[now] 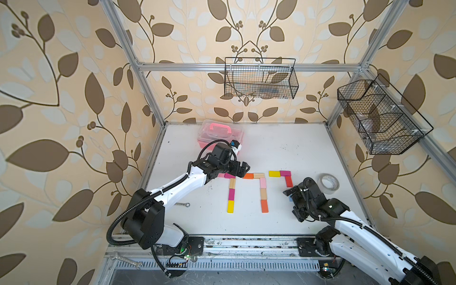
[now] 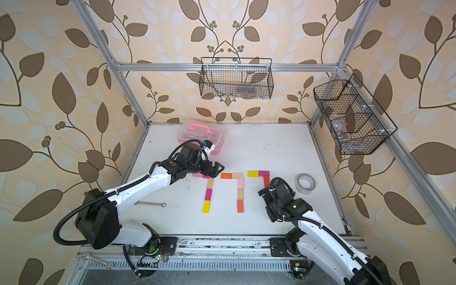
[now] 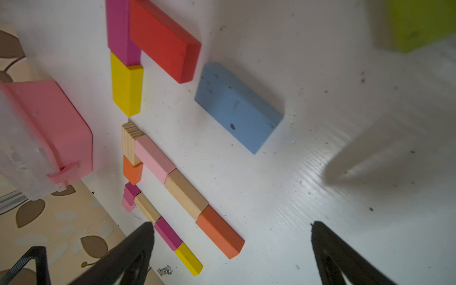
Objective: Assemble the number 7 with building blocks
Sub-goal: Assemble the building block at the center of the board.
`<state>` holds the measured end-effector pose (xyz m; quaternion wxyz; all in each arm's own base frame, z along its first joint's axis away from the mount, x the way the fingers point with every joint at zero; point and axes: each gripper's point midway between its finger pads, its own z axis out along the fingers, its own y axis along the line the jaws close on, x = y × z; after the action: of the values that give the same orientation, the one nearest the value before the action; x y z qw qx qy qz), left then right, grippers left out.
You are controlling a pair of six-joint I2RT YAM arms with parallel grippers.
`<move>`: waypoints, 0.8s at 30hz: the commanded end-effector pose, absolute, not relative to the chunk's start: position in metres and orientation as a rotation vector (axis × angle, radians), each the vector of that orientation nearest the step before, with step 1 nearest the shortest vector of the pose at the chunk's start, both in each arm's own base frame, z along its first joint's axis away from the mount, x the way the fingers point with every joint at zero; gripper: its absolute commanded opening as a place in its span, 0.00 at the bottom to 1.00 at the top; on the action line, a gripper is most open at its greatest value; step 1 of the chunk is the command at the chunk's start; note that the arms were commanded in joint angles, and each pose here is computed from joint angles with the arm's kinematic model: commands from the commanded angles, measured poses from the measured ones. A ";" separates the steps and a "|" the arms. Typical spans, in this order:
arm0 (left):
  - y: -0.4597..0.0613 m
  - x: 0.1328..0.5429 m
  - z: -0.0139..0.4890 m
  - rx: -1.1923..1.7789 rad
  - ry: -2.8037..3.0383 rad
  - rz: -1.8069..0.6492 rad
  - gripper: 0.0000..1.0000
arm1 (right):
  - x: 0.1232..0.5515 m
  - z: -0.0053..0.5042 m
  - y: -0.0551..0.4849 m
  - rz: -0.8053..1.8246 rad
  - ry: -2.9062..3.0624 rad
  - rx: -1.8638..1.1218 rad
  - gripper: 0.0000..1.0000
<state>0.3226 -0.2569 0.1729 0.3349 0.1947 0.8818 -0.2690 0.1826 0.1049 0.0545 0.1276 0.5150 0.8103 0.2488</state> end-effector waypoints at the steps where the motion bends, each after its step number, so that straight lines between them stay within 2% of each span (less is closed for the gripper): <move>1: -0.258 0.322 0.194 0.490 2.237 -0.733 0.99 | 0.183 0.051 0.101 0.763 2.213 1.691 1.00; 10: -0.260 0.323 0.194 0.490 2.236 -0.739 0.99 | 0.182 0.036 0.091 0.754 2.167 1.708 0.98; 18: -0.262 0.327 0.193 0.490 2.234 -0.740 0.99 | 0.195 0.027 0.087 0.821 2.084 1.722 0.88; 24: -0.261 0.327 0.192 0.494 2.239 -0.725 0.99 | 0.200 0.025 0.078 0.804 2.082 1.730 0.85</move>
<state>0.3232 -0.2574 0.1742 0.3361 0.1876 0.8815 -0.2735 0.2084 0.0832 0.0392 0.1807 0.5808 0.7365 0.2959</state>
